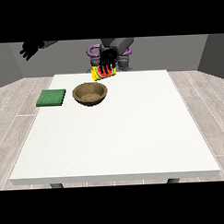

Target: Pick the cup and pour the ball into the bowl, then pick the bowl and place it on the pad

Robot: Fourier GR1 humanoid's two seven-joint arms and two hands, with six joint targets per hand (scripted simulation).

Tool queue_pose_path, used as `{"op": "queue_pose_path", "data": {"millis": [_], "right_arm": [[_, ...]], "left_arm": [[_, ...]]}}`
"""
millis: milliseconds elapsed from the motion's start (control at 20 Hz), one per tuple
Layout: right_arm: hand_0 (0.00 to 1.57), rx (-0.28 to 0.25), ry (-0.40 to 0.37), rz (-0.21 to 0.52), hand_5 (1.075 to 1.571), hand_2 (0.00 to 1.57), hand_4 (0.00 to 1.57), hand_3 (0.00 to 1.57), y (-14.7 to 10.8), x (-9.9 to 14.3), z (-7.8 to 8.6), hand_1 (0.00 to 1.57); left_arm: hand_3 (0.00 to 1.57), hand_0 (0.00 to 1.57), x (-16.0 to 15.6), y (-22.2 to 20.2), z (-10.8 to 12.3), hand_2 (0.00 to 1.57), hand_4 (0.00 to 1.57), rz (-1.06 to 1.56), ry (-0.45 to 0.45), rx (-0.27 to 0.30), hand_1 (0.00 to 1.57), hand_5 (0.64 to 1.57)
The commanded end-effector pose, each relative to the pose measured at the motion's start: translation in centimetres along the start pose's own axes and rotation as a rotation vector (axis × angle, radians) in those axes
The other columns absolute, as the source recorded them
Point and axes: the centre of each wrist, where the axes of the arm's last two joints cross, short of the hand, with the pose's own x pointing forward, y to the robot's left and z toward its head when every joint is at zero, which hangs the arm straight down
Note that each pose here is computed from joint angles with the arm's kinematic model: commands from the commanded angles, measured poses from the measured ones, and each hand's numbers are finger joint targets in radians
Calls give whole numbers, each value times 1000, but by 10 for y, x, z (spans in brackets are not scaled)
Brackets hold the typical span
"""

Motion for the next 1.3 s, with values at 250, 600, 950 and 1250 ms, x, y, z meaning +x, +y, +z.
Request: {"op": "queue_pose_path", "data": {"millis": [250,600,950,1250], "right_arm": [[0,70,-29,-12,1553,0,690,328,32,-16,-24,0],[0,40,48,-15,1548,0,713,50,33,-27,-12,0],[0,-106,31,-10,1546,0,726,143,15,-16,-12,0],[0,-160,32,-18,1557,0,784,0,24,-22,-15,0]], "left_arm": [[1548,410,41,27,6,1341,1019,-370,-33,7,410,1571],[1545,0,47,26,20,1065,1108,-398,-116,-112,0,1571],[1438,1042,-8,65,-5,1571,1269,185,3,49,1042,1567],[0,0,-65,114,-23,0,1180,839,150,139,0,1551]]}}
